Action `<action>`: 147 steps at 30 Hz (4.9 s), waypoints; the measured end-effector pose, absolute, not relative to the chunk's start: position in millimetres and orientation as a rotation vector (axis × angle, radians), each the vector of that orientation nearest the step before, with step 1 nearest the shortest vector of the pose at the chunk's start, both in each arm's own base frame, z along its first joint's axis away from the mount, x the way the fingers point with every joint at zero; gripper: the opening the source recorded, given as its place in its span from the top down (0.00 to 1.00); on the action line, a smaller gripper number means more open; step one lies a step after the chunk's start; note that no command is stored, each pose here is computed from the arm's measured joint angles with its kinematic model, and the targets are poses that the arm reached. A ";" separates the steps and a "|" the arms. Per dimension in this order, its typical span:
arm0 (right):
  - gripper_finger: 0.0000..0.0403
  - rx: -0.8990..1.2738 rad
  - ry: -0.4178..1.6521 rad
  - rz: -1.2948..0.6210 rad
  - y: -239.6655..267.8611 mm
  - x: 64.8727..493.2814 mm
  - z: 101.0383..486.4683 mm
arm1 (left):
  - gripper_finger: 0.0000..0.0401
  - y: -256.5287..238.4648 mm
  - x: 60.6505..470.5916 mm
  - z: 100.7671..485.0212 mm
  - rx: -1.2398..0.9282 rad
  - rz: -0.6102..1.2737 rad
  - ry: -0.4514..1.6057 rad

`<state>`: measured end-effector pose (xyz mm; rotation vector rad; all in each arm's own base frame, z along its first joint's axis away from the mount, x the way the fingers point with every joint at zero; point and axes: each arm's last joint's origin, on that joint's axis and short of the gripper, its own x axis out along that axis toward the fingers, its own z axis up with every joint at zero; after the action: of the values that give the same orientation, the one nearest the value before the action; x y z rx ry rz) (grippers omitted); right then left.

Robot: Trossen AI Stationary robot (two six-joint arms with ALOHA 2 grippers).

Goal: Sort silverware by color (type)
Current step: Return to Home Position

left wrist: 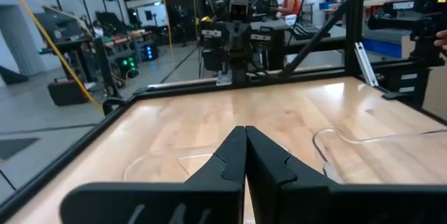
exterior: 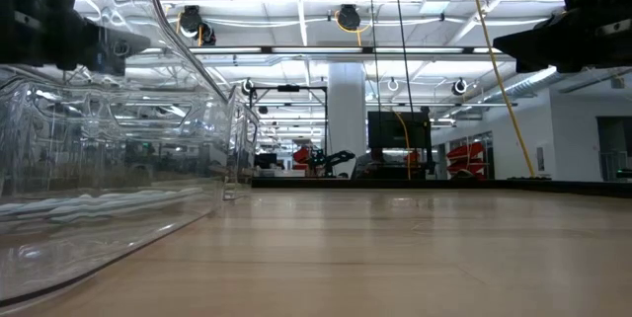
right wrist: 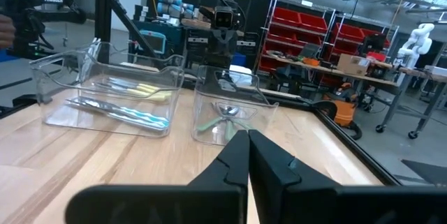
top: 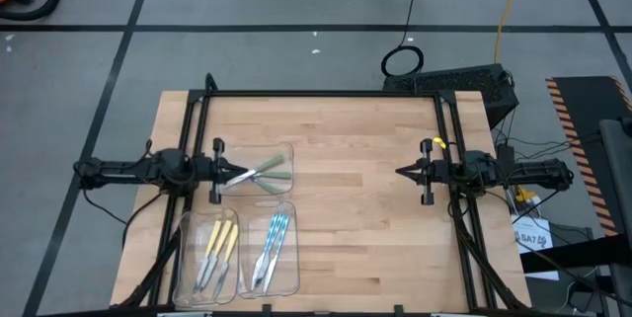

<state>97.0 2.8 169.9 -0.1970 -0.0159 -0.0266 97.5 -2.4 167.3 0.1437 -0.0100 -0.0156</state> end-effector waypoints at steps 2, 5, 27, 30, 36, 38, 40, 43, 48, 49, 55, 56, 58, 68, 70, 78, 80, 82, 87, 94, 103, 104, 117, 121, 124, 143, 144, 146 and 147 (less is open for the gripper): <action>1.00 -0.197 -0.017 -0.027 2.8 97.0 170.0 | 0.99 -1.3 98.1 166.4 0.135 -0.008 0.001; 1.00 -0.197 -0.018 -0.027 2.8 97.0 170.1 | 0.99 -0.4 99.6 164.5 0.140 -0.001 0.026; 1.00 -0.197 -0.021 -0.027 2.8 96.9 170.3 | 0.99 -1.1 100.4 164.4 0.082 -0.019 0.039; 1.00 -0.197 -0.021 -0.027 2.8 96.9 170.4 | 0.99 -1.5 97.8 167.8 0.083 -0.031 -0.003; 1.00 -0.197 -0.022 -0.027 2.8 96.9 170.4 | 0.99 -3.4 96.8 169.2 0.102 -0.075 -0.021; 1.00 -0.197 -0.022 -0.027 2.9 96.9 170.4 | 0.99 -3.1 96.9 168.3 0.094 -0.066 -0.010; 1.00 -0.197 -0.022 -0.026 2.9 96.9 170.4 | 0.99 -3.0 97.0 168.1 0.086 -0.061 -0.007; 1.00 -0.197 -0.022 -0.027 2.8 96.9 170.4 | 0.99 -2.6 97.1 168.1 0.084 -0.048 -0.005; 1.00 -0.197 -0.022 -0.027 2.8 96.9 170.5 | 0.99 -2.5 97.1 168.1 0.070 -0.045 -0.004; 1.00 -0.197 -0.022 -0.027 2.8 96.9 170.4 | 0.99 -2.5 97.1 168.1 0.065 -0.045 -0.004; 1.00 -0.197 -0.022 -0.027 2.8 96.9 170.5 | 0.99 -2.4 97.1 168.2 0.082 -0.043 -0.003; 1.00 -0.197 -0.022 -0.027 2.9 96.9 170.5 | 0.99 -2.4 97.1 168.2 0.087 -0.043 -0.004; 1.00 -0.197 -0.022 -0.026 2.9 96.9 170.4 | 0.99 -2.3 97.1 168.1 0.085 -0.039 -0.003; 1.00 -0.197 -0.022 -0.027 2.8 96.9 170.4 | 0.99 -2.0 97.1 168.4 0.095 -0.030 -0.004; 1.00 -0.197 -0.022 -0.027 2.8 96.9 170.4 | 0.99 -2.0 97.1 168.4 0.095 -0.030 -0.004; 1.00 -0.197 -0.022 -0.027 2.8 96.9 170.5 | 0.99 -2.0 97.1 168.5 0.096 -0.030 -0.005; 1.00 -0.197 -0.022 -0.026 2.9 96.9 170.4 | 0.99 -2.0 97.1 168.5 0.096 -0.030 -0.005; 1.00 -0.197 -0.022 -0.027 2.8 96.9 170.4 | 0.99 -2.0 97.1 168.5 0.096 -0.030 -0.005; 1.00 -0.197 -0.022 -0.027 2.9 96.9 170.5 | 0.99 -2.0 97.1 168.5 0.096 -0.029 -0.006; 1.00 -0.197 -0.022 -0.027 2.8 96.9 170.4 | 0.99 -2.0 97.1 168.6 0.096 -0.029 -0.006; 1.00 -0.197 -0.022 -0.027 2.8 96.9 170.5 | 0.99 -2.0 97.1 168.6 0.096 -0.029 -0.006; 1.00 -0.197 -0.022 -0.026 2.9 96.9 170.5 | 0.99 -2.0 97.1 168.6 0.096 -0.029 -0.006; 1.00 -0.197 -0.022 -0.026 2.9 96.9 170.5 | 0.99 -2.0 97.1 168.6 0.096 -0.029 -0.007; 1.00 -0.196 -0.022 -0.027 2.9 96.9 170.4 | 0.99 -2.0 97.1 168.6 0.096 -0.029 -0.007; 1.00 -0.197 -0.022 -0.026 2.9 96.9 170.5 | 0.99 -2.0 97.1 168.6 0.096 -0.029 -0.007; 1.00 -0.197 -0.022 -0.027 2.8 96.9 170.4 | 0.99 -2.0 97.1 168.7 0.096 -0.029 -0.007; 1.00 -0.197 -0.022 -0.026 2.9 96.9 170.5 | 0.99 -2.0 97.1 168.7 0.096 -0.029 -0.007; 1.00 -0.197 -0.022 -0.026 2.9 96.9 170.5 | 0.99 -2.0 97.1 168.7 0.096 -0.029 -0.007; 1.00 -0.197 -0.022 -0.026 2.9 96.9 170.4 | 0.99 -2.0 97.1 168.7 0.096 -0.029 -0.007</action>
<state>96.9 2.9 170.4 -0.1966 -0.0217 -0.0263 97.1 -2.0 168.7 0.0963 -0.0073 -0.0291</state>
